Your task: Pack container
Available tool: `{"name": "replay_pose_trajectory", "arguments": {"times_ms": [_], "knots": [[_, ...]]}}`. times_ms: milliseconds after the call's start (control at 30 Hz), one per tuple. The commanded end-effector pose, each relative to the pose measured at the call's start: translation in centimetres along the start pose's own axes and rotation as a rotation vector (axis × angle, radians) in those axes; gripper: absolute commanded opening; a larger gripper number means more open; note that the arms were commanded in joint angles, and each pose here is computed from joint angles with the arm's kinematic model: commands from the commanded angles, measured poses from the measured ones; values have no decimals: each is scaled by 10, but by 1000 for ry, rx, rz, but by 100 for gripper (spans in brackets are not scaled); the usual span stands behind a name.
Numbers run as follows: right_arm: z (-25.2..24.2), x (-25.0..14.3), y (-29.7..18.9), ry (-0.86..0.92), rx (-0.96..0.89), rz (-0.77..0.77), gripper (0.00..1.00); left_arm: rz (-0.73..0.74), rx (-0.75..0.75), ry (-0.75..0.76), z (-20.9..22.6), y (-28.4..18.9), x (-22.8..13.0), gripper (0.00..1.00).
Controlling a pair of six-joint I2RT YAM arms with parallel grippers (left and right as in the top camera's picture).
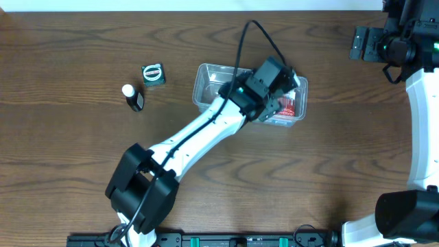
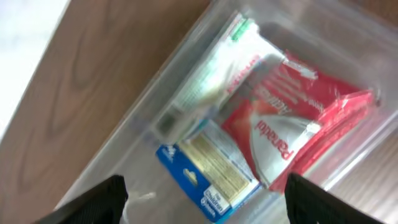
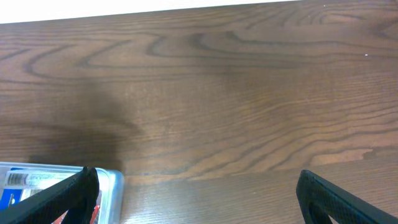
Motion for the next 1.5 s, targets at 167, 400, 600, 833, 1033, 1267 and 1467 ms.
{"name": "replay_pose_trajectory", "arguments": {"times_ms": [167,400,600,833,1033,1267,1467], "knots": [[-2,1,0,17,-9,-2,99,-53,-46,-336,32,-43,21,76],[-2,1,0,17,-9,-2,99,-53,-118,-451,33,-35,20,72],[-2,1,0,17,-9,-2,99,-20,-135,-485,26,-17,17,72],[-2,1,0,17,-9,-2,99,35,-176,-480,17,-4,10,72],[-2,1,0,17,-9,-2,99,79,-188,-462,6,16,4,72],[-2,1,0,17,-9,-2,99,121,-195,-438,-1,34,-3,72],[-2,1,0,17,-9,-2,99,152,-199,-436,-5,46,-9,72]]}}
Point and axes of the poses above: each gripper's point midway between its finger pads, its own y axis out along the fingers, its own z axis along the line the jaws close on, x = y × z, the point moved 7 cm from there along -y, back along the fingers, and after that the axes turned 2 degrees about -y, right-handed, at the moved point
